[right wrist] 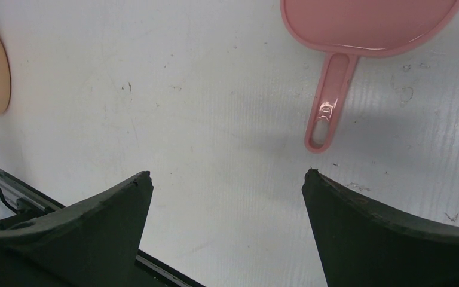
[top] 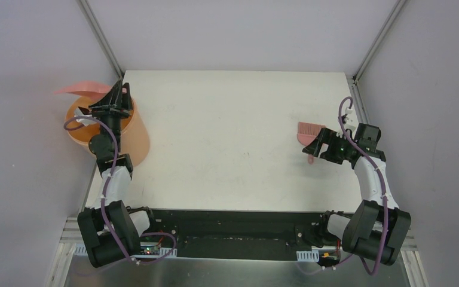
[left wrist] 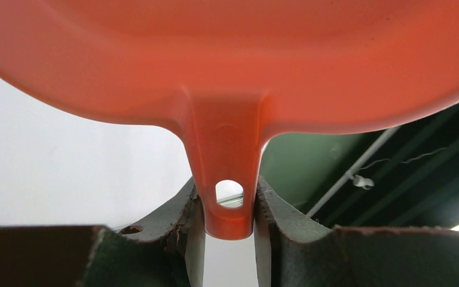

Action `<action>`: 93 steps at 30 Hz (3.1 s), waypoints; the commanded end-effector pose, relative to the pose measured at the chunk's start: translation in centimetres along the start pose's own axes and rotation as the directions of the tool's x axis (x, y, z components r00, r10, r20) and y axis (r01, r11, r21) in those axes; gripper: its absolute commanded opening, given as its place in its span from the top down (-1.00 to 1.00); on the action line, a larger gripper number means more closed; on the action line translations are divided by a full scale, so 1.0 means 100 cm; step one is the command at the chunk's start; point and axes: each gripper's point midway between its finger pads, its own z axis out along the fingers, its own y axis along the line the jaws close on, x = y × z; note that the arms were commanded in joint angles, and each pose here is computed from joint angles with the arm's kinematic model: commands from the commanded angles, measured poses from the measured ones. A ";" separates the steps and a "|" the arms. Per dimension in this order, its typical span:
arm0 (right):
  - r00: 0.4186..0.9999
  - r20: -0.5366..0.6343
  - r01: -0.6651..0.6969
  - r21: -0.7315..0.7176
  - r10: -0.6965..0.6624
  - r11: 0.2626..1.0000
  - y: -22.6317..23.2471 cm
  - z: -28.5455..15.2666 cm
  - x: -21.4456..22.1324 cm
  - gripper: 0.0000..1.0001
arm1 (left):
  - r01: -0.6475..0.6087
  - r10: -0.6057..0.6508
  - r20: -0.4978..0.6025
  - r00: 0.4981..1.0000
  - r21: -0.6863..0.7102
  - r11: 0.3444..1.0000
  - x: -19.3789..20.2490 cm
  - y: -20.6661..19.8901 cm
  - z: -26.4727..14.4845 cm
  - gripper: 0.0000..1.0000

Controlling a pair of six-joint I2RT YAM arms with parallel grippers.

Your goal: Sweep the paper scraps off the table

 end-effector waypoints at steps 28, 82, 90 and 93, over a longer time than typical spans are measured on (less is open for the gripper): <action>0.997 0.056 0.049 -0.038 -0.047 0.998 0.006 -0.005 -0.012 -0.99 | 0.202 -0.185 -0.089 0.979 0.276 0.940 0.017 -0.063 -0.004 1.00; 0.989 0.112 0.102 -0.070 -0.093 0.992 0.025 -0.020 -0.024 -0.98 | -0.996 -0.064 -0.995 -0.072 0.075 -0.042 0.097 0.172 -0.151 1.00; 0.982 0.137 0.140 -0.064 -0.130 0.988 0.029 -0.026 -0.026 -0.99 | -0.985 -0.232 -0.966 -0.113 0.139 -0.098 0.099 0.221 -0.179 1.00; 0.980 0.143 0.149 -0.076 -0.137 0.986 0.033 -0.029 -0.026 -0.99 | -0.987 -0.260 -0.960 -0.103 0.130 -0.093 0.100 0.236 -0.180 1.00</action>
